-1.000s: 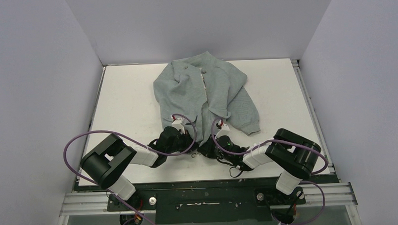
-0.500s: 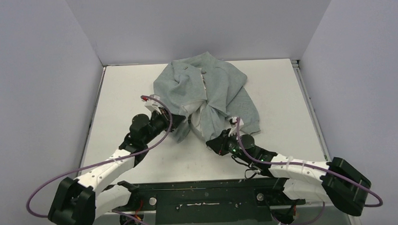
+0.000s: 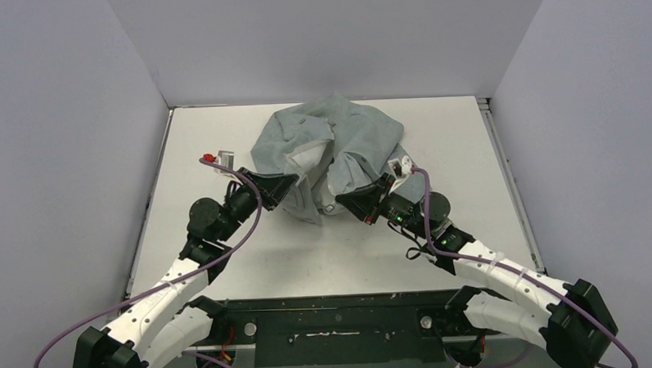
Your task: Zip up the jacket
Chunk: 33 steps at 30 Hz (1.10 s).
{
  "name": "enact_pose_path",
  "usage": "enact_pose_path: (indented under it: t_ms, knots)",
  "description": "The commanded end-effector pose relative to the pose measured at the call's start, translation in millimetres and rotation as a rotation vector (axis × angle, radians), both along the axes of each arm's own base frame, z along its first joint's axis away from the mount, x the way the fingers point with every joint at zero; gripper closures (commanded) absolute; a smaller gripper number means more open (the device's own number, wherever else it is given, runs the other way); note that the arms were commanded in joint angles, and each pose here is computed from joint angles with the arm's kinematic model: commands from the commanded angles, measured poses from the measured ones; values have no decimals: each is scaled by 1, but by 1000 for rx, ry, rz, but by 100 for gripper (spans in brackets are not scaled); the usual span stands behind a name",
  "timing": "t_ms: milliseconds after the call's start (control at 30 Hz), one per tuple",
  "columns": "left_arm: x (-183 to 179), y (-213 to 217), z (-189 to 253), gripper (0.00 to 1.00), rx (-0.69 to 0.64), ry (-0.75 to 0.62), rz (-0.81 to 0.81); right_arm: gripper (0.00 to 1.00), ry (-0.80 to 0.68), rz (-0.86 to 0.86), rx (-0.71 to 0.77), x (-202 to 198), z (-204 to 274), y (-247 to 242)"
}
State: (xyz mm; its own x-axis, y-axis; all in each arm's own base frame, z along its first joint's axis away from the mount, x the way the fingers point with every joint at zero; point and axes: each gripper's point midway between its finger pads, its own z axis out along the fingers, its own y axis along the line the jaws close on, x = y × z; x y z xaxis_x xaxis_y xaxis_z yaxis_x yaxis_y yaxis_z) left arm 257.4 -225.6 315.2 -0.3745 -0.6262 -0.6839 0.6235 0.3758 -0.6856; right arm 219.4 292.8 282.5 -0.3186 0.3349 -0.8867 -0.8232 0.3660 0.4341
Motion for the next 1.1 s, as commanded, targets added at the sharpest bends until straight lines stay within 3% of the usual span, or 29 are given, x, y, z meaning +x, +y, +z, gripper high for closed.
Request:
enact_pose_path:
  t_ms: [0,300,567,733,1067]
  knots:
    - [-31,6,93,100,-180,-246,-75,100,-205,203,228,-27,84,3]
    - [-56,11,152,100,-276,-430,-135,100,-333,307,420,-36,142,-10]
    - [-66,12,180,100,-345,-503,-179,100,-453,266,493,-42,185,-22]
    - [-70,20,193,100,-423,-555,-157,100,-450,215,518,-38,199,-27]
    - [-82,-17,198,100,-350,-626,-203,100,-414,104,527,-36,203,-19]
